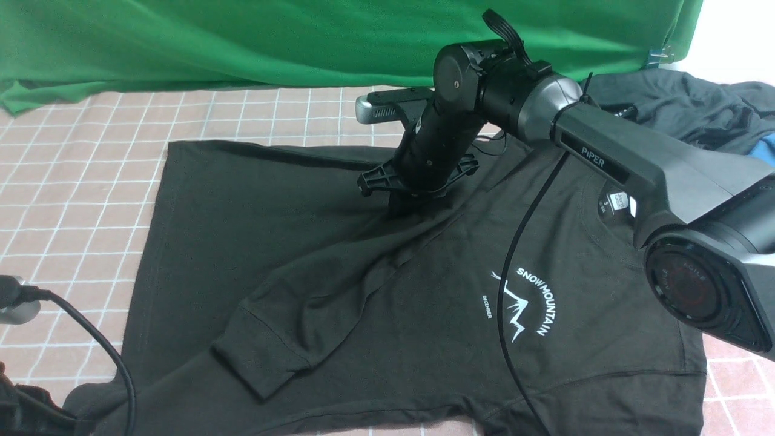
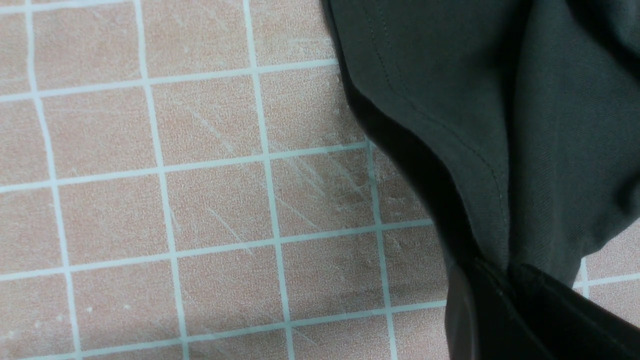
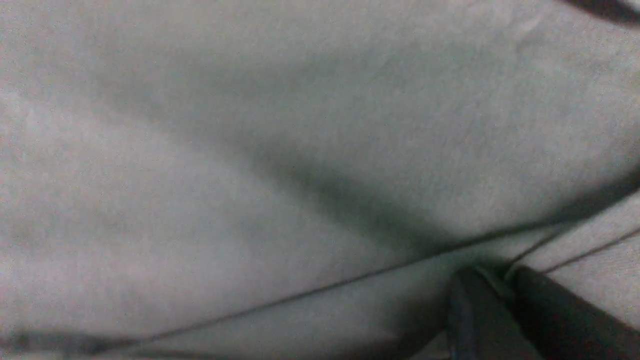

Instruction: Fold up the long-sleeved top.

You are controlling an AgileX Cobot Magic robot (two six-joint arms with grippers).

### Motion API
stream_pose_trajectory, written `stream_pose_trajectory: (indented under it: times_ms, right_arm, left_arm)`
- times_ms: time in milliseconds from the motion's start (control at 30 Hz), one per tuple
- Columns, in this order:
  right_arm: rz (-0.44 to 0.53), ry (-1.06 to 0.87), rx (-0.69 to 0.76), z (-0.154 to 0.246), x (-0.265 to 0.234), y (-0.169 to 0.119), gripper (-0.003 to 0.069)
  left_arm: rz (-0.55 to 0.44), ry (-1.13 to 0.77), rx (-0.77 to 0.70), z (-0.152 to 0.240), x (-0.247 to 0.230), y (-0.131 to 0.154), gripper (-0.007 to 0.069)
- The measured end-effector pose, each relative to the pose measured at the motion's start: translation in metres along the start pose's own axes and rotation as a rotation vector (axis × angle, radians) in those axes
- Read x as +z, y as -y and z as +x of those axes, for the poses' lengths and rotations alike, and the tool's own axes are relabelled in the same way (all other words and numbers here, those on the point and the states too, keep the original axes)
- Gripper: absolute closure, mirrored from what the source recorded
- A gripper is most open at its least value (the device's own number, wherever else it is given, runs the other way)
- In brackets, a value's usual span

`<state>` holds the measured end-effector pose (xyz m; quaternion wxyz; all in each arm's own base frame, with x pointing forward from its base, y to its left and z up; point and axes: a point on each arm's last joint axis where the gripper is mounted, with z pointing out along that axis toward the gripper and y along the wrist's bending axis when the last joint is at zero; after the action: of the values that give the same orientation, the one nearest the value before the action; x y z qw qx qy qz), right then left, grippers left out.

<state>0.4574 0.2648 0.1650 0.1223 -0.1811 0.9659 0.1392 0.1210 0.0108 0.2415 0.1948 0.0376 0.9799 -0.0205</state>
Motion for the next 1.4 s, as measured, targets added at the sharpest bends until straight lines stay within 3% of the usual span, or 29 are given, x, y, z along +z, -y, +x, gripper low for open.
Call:
stream_pose_trajectory:
  times_ms: [133,567,700,833,900,1133,1400]
  right_arm:
    - [0.018,0.043,-0.036,-0.004,-0.013,0.0,0.0628]
    - [0.017,0.066,-0.011,-0.01,-0.024,0.002,0.0627]
    - [0.023,0.004,0.046,-0.004,-0.024,0.004,0.0536]
    - [0.025,-0.005,0.087,-0.003,-0.013,0.006,0.0304]
    - [0.025,0.009,0.103,-0.004,-0.004,0.008,0.0264]
    - [0.021,0.035,0.1,-0.006,0.002,0.004,0.0294]
    - [0.026,0.016,0.088,-0.004,0.008,0.002,0.0276]
  left_arm:
    - [0.0,0.0,0.0,0.0,0.0,0.0,0.0586]
    - [0.0,0.0,0.001,0.0,0.0,0.0,0.0586]
    - [0.0,0.0,0.001,0.0,0.0,0.0,0.0586]
    - [0.0,0.0,0.001,0.0,0.0,0.0,0.0586]
    - [0.001,0.0,0.001,0.0,0.0,0.0,0.0586]
    - [0.002,0.001,0.0,0.0,0.0,0.0,0.0586]
    - [0.003,0.001,-0.001,0.0,0.0,0.0,0.0586]
